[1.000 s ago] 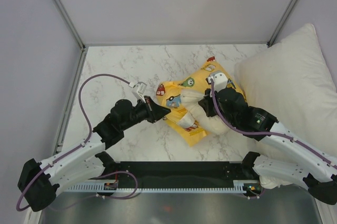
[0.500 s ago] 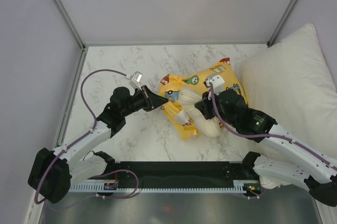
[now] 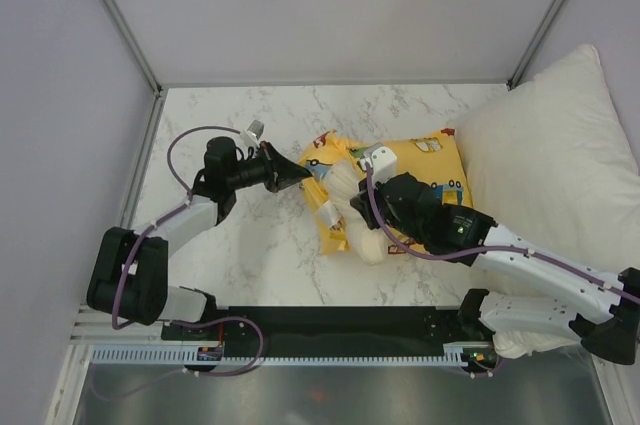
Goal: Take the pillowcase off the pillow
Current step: Expand the opening of the pillowcase
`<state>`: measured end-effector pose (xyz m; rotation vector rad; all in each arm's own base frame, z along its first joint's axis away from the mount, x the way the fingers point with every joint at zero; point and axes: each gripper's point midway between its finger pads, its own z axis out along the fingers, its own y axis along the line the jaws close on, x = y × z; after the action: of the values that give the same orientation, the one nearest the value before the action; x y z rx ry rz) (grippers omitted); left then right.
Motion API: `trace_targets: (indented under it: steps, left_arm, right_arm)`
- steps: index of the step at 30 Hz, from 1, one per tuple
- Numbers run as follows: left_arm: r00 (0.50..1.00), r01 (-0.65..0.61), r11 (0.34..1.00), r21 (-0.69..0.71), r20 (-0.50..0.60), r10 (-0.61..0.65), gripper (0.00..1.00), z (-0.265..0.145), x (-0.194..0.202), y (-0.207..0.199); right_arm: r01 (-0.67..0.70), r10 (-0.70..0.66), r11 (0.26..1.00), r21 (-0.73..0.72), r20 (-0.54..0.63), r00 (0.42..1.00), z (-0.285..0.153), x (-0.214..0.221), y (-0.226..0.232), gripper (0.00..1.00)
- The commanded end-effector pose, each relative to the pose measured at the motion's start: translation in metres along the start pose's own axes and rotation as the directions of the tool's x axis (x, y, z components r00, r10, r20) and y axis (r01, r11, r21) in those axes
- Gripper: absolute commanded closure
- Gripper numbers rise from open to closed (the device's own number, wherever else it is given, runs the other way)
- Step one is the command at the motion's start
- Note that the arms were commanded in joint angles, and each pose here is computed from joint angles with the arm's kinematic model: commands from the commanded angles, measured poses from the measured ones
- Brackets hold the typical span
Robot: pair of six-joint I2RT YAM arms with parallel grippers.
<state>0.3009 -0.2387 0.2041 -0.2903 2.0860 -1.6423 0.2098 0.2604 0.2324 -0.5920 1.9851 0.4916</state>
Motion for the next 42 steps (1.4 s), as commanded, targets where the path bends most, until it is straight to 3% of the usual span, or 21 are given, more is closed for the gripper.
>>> trace_targets:
  steps: [1,13,17,21,24,25,26,27,28,29,33,34,36,37,42]
  left_arm:
    - [0.853,-0.016,1.000,0.008,0.522,0.010,0.98,-0.034,-0.156,-0.013]
    - [0.808,0.081,0.994,-0.078,0.589,-0.019,0.98,-0.052,-0.209,0.041]
    - [0.808,0.077,0.993,-0.087,0.589,-0.011,0.98,-0.052,-0.211,0.043]
    - [0.810,-0.026,0.996,-0.089,0.582,0.074,0.98,-0.056,-0.204,0.013]
    - [0.811,-0.137,0.977,-0.165,0.548,0.206,0.98,-0.060,-0.188,-0.006]
    - [0.826,-0.217,0.964,-0.154,0.496,0.266,0.98,-0.050,-0.162,-0.035]
    - [0.804,-0.304,0.930,-0.206,0.469,0.366,0.98,-0.048,-0.154,-0.045]
    - [0.820,-0.298,0.917,-0.266,0.419,0.389,0.98,-0.049,-0.136,-0.039]
    - [0.801,-0.381,0.887,-0.262,0.386,0.458,0.98,-0.046,-0.107,-0.065]
    - [0.746,-0.415,0.839,-0.351,0.397,0.535,0.98,-0.054,-0.104,-0.064]
    - [0.759,-0.447,0.804,-0.392,0.310,0.573,0.97,-0.066,-0.039,-0.057]
    - [0.790,-0.437,0.802,-0.407,0.252,0.559,0.93,-0.067,-0.018,-0.037]
    - [0.796,-0.433,0.805,-0.407,0.246,0.553,0.87,-0.077,-0.002,-0.028]
    - [0.818,-0.424,0.802,-0.422,0.203,0.539,0.77,-0.077,0.012,-0.007]
    - [0.860,-0.436,0.826,-0.357,0.107,0.500,0.67,-0.075,0.056,0.011]
  right_arm:
    - [0.048,-0.095,0.984,-0.171,-0.277,0.956,-0.041,0.064,0.027,1.00]
    - [0.014,-0.092,0.971,-0.240,-0.319,0.943,-0.062,0.076,0.057,1.00]
    - [0.002,-0.081,0.969,-0.247,-0.311,0.947,-0.067,0.072,0.059,1.00]
    - [0.022,-0.084,0.977,-0.214,-0.290,0.953,-0.059,0.067,0.056,1.00]
    - [0.021,-0.064,0.983,-0.181,-0.232,0.971,-0.050,0.047,0.058,1.00]
    - [0.024,-0.055,0.989,-0.146,-0.210,0.976,-0.045,0.041,0.054,1.00]
    - [0.020,-0.046,0.991,-0.135,-0.192,0.980,-0.042,0.035,0.054,1.00]
    - [0.022,-0.041,0.993,-0.113,-0.169,0.985,-0.036,0.029,0.054,1.00]
    - [0.026,-0.034,0.998,-0.065,-0.136,0.990,-0.031,0.020,0.048,1.00]
    - [0.039,-0.044,0.998,-0.048,-0.112,0.993,-0.026,0.014,0.047,1.00]
    - [0.069,-0.067,0.997,0.023,-0.085,0.994,0.000,0.002,0.050,1.00]
    - [0.071,-0.067,0.997,0.041,-0.079,0.995,0.004,-0.001,0.049,1.00]
    - [0.066,-0.063,0.996,0.065,-0.056,0.996,0.013,-0.009,0.051,1.00]
    - [0.064,-0.060,0.996,0.069,-0.048,0.997,0.015,-0.012,0.052,1.00]
    - [0.049,-0.047,0.993,0.103,-0.022,0.999,0.026,-0.024,0.053,1.00]
